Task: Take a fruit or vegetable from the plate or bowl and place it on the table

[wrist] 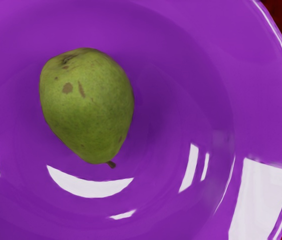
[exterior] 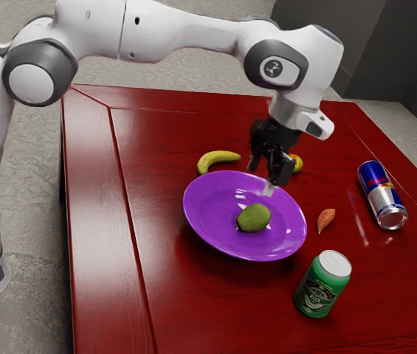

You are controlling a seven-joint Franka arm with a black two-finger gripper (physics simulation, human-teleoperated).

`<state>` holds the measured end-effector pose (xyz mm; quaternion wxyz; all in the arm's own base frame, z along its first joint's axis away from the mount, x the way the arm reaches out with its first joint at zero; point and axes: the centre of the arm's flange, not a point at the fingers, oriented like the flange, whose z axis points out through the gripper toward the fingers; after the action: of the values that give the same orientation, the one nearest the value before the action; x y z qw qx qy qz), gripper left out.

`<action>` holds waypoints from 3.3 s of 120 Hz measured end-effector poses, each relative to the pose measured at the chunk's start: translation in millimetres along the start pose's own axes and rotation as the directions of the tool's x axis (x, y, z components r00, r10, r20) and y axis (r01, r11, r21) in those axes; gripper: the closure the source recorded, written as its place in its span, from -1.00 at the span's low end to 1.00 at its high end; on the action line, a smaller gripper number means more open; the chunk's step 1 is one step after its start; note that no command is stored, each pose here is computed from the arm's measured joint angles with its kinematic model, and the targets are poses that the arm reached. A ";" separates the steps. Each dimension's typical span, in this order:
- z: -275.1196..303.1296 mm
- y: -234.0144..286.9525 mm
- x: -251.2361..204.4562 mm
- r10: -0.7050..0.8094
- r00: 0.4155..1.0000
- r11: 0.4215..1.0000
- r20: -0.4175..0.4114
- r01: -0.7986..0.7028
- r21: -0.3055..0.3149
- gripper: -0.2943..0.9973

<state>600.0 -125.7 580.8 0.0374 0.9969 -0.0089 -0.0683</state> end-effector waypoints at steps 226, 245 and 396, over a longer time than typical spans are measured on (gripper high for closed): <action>87.3 -13.5 19.0 -0.394 0.913 0.918 -0.106 0.397 0.016 -0.54; 97.0 -13.1 19.3 -0.401 0.911 0.915 -0.098 0.404 0.012 -0.54; 132.3 -16.3 35.3 -0.429 0.898 0.903 -0.094 0.430 -0.013 -0.54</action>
<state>617.1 -120.0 444.1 0.0176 0.9766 0.2125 -0.0274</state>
